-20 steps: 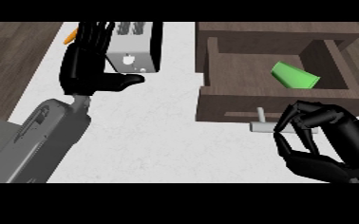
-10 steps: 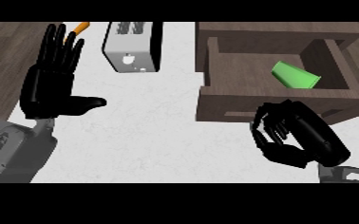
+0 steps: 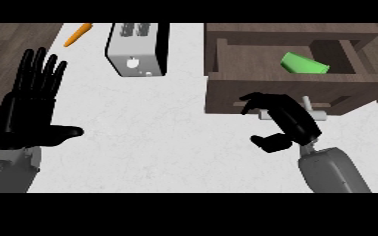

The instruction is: Pick up the cup, place it into the drawer and close the drawer

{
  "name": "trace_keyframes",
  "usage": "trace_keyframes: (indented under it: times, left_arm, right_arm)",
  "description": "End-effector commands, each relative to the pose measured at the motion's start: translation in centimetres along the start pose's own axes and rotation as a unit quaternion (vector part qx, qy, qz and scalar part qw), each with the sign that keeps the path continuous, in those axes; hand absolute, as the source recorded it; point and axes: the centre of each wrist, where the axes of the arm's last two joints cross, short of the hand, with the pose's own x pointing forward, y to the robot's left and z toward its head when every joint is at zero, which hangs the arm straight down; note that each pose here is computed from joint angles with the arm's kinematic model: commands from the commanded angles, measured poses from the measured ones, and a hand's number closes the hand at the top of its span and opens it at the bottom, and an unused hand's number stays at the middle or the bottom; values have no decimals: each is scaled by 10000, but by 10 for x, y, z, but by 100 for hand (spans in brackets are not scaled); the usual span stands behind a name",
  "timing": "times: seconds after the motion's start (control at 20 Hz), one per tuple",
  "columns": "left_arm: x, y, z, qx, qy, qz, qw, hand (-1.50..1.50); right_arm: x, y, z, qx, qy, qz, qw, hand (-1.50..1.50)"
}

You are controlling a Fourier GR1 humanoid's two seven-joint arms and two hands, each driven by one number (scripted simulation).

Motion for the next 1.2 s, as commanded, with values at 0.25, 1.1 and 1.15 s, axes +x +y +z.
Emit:
trace_keyframes:
  times: [0.25,1.1,1.15]
  left_arm:
    - [5,22,23,-17,26,29,10000,-150]
    - [-17,35,15,-170,46,249,9995,-150]
    - [-7,36,9,-184,-22,232,9996,-150]
  right_arm:
    - [-43,13,-43,377,294,187,9987,-150]
    - [-85,-36,-95,397,440,-194,9981,-150]
    - [-96,-46,-85,350,536,-287,9975,-150]
